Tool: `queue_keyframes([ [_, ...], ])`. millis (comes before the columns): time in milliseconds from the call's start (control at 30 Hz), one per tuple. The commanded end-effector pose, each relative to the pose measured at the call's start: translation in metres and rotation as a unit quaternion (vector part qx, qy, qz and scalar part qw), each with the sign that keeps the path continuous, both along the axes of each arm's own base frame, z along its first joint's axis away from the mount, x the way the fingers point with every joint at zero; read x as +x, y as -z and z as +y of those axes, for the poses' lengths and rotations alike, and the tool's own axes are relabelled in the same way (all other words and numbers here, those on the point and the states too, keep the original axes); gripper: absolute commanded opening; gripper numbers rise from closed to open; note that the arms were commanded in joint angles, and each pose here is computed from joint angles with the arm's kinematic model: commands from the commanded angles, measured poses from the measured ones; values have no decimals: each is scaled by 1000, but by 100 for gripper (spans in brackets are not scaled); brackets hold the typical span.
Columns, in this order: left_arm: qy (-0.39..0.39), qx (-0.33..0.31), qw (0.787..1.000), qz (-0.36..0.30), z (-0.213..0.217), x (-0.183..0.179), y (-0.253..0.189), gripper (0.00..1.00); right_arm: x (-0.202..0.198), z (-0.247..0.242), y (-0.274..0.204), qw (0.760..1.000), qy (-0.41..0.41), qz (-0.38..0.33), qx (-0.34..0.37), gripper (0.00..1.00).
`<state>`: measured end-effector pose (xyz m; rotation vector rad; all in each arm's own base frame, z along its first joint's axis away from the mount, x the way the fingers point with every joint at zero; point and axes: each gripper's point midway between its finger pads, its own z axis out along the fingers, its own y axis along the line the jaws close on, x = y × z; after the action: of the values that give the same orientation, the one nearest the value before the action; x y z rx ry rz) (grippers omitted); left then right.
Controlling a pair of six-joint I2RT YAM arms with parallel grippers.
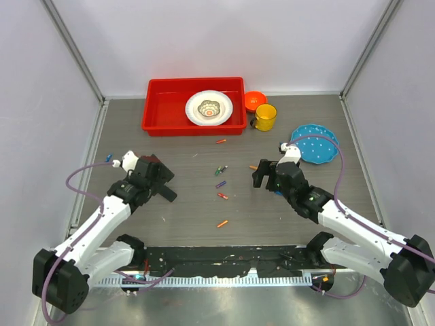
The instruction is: Load the batteries into the remote control
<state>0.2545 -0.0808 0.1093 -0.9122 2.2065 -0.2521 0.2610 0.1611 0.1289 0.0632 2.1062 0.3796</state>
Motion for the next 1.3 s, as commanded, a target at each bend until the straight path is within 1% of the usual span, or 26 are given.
queue_keyframes([
  [0,-29,6,999,-29,13,-1,-10,100,11,12,-29,999,-8,-36,29,96],
  [100,-18,14,999,-35,14,-3,-12,100,12,16,-26,998,3,-33,58,96],
  [167,-9,18,999,-38,14,-3,-13,100,11,25,-24,997,-15,-25,69,96],
  [233,-4,28,999,-38,15,-2,-12,100,11,31,-24,997,-29,-20,69,96],
  [300,-21,48,998,-30,23,0,-12,100,12,32,-24,998,-31,-12,59,96],
  [367,-58,64,996,-2,34,-5,-6,100,15,31,-25,998,-24,-9,52,96],
  [400,-77,84,993,29,41,-9,1,100,17,30,-23,999,-20,-5,48,96],
  [467,-106,81,989,59,40,-10,10,100,18,31,-25,999,-18,-5,48,96],
  [500,-109,91,986,86,39,-11,20,100,19,32,-24,999,-18,-3,47,96],
  [600,-123,75,984,107,31,-8,36,100,18,35,-23,998,-23,-1,53,96],
  [700,-128,64,985,97,26,1,40,100,16,36,-22,998,-28,1,57,96],
  [1033,-149,95,980,95,26,28,44,99,12,37,-13,998,-35,9,60,96],
  [1167,-156,96,978,99,24,34,49,96,10,36,-13,997,-37,8,60,96],
  [1267,-165,90,977,104,24,35,56,91,10,36,-15,997,-39,5,60,96],
])
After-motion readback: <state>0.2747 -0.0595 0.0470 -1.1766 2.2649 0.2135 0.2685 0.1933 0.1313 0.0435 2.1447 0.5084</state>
